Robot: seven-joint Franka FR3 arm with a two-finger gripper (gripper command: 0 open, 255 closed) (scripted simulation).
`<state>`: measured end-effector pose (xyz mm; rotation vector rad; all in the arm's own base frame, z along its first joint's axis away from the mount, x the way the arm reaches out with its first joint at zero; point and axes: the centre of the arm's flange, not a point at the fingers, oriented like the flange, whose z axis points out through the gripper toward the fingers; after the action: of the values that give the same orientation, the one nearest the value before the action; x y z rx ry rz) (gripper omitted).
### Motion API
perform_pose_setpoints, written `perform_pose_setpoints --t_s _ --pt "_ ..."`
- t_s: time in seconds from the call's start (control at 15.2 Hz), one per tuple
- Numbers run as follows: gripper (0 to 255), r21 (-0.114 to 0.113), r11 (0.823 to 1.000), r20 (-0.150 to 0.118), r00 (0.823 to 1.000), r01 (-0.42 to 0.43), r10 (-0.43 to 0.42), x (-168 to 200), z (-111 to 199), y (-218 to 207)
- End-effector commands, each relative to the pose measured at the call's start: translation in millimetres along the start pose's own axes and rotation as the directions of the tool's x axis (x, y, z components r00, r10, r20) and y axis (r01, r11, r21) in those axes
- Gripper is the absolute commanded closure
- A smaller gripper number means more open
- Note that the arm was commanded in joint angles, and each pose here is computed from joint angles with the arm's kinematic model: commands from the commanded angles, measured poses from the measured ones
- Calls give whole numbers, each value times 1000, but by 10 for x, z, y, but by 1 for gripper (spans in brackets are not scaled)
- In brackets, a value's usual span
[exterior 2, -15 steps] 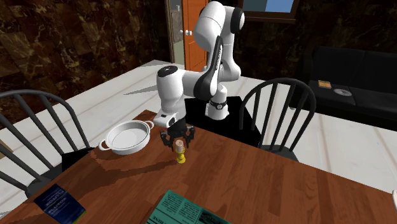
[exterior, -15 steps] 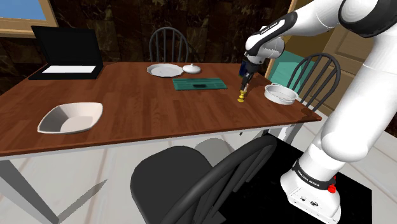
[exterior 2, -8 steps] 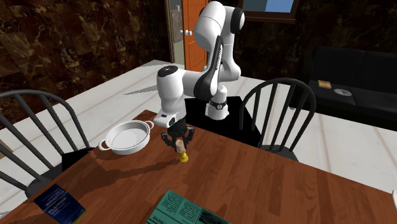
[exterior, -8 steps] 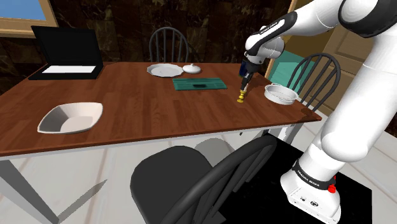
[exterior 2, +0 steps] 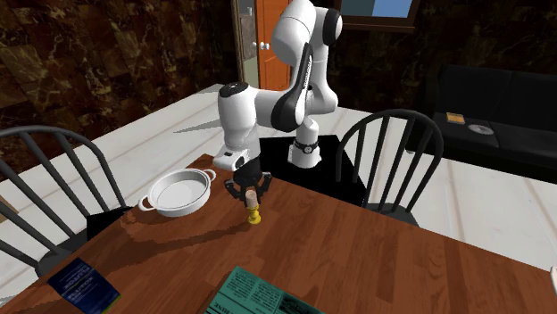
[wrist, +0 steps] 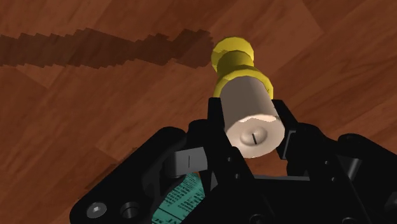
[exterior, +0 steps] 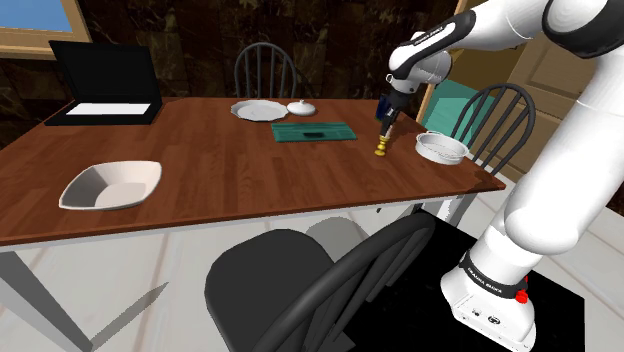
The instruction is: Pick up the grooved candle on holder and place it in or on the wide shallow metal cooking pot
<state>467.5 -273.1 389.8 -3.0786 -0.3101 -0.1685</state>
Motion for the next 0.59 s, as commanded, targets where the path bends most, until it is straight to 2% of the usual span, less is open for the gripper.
perform_pose_setpoints --t_s 0.0,0.53 --pt "255 0 1000 0 1000 0 0 11 -114 -7" --pt "255 0 1000 0 1000 0 0 58 -533 -20"
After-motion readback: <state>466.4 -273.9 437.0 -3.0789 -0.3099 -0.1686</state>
